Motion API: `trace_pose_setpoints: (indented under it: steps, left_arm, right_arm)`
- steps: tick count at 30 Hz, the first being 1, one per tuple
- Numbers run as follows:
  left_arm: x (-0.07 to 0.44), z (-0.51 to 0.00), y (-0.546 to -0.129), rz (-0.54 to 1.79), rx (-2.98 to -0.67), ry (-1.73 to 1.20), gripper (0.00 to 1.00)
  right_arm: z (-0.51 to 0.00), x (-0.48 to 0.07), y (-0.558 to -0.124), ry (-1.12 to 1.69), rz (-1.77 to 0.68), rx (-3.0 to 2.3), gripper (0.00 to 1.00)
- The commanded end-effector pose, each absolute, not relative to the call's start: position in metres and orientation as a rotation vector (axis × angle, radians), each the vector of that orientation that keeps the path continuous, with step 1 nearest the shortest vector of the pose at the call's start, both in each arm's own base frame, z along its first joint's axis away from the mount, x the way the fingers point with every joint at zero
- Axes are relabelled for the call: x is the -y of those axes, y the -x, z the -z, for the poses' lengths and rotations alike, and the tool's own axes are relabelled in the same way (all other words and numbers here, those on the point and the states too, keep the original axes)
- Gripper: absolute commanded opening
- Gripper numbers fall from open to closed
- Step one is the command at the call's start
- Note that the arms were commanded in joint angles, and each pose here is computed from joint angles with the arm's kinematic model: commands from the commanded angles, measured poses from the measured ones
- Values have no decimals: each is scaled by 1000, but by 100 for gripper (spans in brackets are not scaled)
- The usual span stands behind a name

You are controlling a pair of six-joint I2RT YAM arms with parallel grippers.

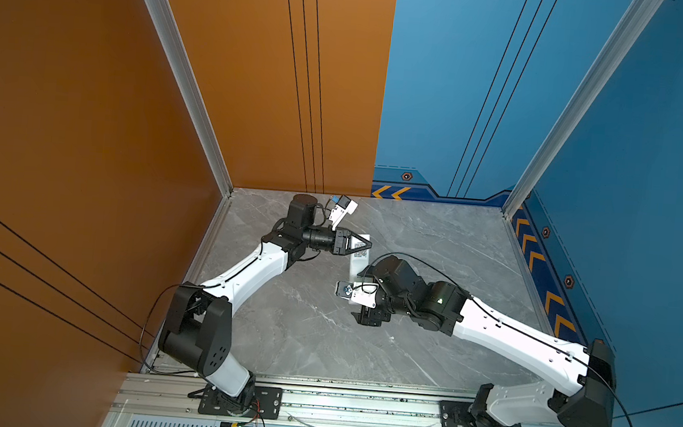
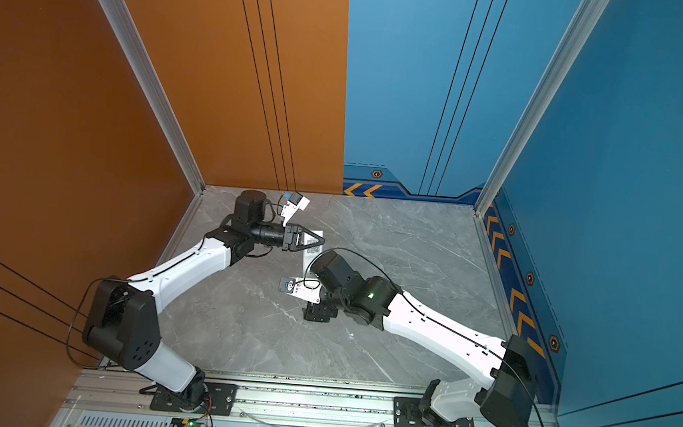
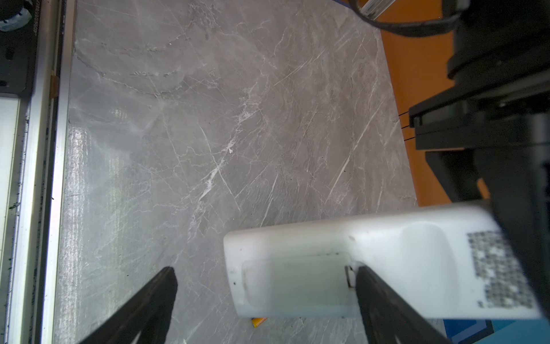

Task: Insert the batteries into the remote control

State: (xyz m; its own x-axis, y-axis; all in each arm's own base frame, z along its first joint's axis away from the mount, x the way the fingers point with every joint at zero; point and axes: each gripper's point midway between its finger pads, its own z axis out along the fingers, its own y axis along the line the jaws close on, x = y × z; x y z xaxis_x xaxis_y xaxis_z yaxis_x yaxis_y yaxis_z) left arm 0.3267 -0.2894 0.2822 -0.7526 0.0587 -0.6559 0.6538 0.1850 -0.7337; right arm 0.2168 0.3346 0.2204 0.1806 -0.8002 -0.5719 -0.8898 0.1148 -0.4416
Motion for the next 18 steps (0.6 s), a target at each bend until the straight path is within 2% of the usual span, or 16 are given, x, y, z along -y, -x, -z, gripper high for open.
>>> trace_pose_setpoints:
  steps: [1, 9, 18]
  left_arm:
    - [292, -320, -302, 1679, -1860, -777, 0]
    - [292, -320, -302, 1679, -1861, -774, 0]
    - [292, -319, -304, 1674, -1866, -768, 0]
  right_arm:
    - [-173, -316, -193, 1858, -137, -1752, 90]
    - [-179, -317, -187, 1859, -172, -1733, 88]
    - [-183, -314, -183, 1866, -174, -1727, 81]
